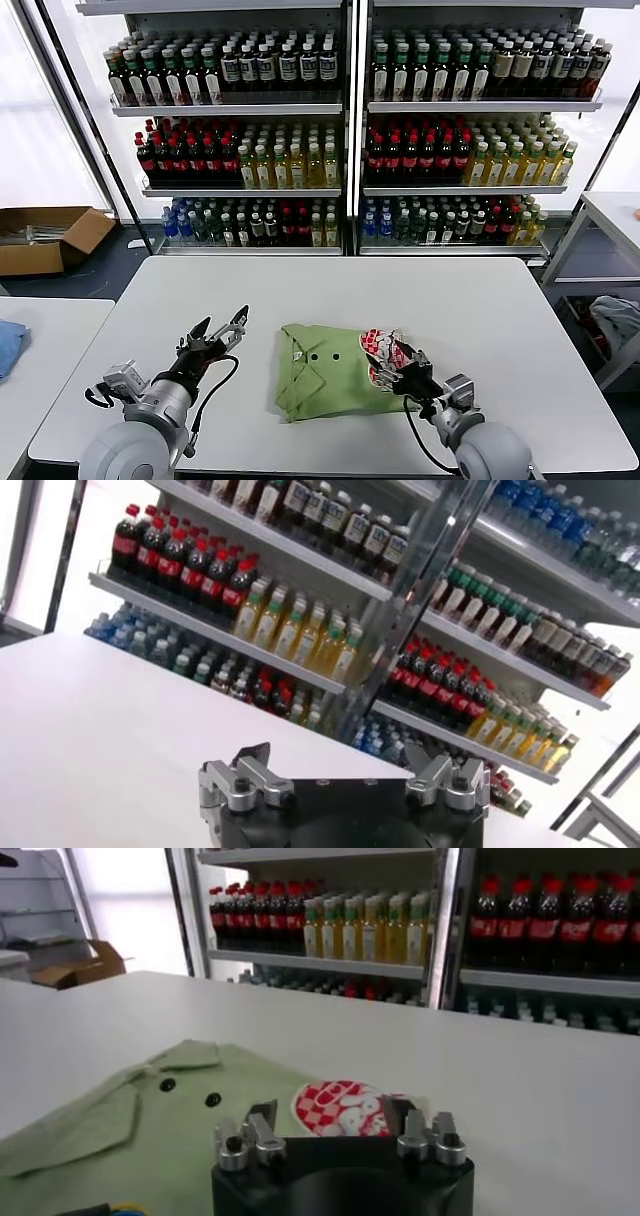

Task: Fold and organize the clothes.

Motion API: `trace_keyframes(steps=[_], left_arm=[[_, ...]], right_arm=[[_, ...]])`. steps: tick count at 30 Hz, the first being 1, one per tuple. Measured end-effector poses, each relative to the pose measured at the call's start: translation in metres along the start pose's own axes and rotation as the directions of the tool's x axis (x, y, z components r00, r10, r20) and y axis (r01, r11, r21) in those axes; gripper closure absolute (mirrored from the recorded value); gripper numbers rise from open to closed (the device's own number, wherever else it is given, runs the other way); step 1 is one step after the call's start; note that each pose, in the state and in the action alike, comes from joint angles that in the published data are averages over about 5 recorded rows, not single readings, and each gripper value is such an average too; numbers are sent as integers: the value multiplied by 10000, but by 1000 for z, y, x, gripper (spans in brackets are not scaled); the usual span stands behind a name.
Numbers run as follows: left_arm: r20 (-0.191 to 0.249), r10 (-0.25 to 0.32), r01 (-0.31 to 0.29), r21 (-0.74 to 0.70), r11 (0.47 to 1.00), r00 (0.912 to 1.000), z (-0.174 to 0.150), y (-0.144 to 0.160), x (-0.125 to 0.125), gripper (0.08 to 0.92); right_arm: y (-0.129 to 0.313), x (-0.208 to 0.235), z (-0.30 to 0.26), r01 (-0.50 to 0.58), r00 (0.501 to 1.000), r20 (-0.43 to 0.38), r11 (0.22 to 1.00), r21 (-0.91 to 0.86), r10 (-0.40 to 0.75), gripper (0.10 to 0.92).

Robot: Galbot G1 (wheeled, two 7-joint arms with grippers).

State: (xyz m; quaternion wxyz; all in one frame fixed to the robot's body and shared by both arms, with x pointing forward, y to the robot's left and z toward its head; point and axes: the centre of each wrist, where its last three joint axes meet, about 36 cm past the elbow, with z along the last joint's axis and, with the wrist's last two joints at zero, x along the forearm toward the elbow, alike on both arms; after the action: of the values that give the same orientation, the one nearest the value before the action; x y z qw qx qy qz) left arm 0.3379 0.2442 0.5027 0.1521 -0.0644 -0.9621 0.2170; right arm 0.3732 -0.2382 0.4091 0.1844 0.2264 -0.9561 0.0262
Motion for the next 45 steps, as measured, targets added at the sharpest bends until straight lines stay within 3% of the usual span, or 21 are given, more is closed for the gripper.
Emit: trace_keyframes(steps=[4, 7, 15, 26, 38, 45], left_arm=[[2, -48, 48, -17, 10000, 10000, 0, 3, -1, 177], [-18, -36, 36, 13, 10000, 10000, 1, 4, -2, 177], [-87, 95, -94, 62, 9999, 9999, 4, 2, -6, 177], [-93, 71, -71, -60, 10000, 9999, 2, 4, -4, 177], [-110, 64, -63, 3, 10000, 9999, 4, 4, -4, 177], [-102, 67, -68, -126, 9999, 9999, 6, 6, -6, 177]], right_arm=[[6, -11, 6, -135, 9997, -183, 9998, -166, 132, 223], [8, -15, 10, -282, 9986, -464, 9993, -240, 270, 203], [17, -14, 16, -562, 9954, -803, 9972, -490, 521, 200], [42, -27, -2, -379, 9989, 249, 9971, -664, 396, 200], [73, -62, 7, -355, 9958, -854, 9986, -389, 321, 200], [74, -54, -3, -294, 9982, -537, 9992, -273, 279, 200]])
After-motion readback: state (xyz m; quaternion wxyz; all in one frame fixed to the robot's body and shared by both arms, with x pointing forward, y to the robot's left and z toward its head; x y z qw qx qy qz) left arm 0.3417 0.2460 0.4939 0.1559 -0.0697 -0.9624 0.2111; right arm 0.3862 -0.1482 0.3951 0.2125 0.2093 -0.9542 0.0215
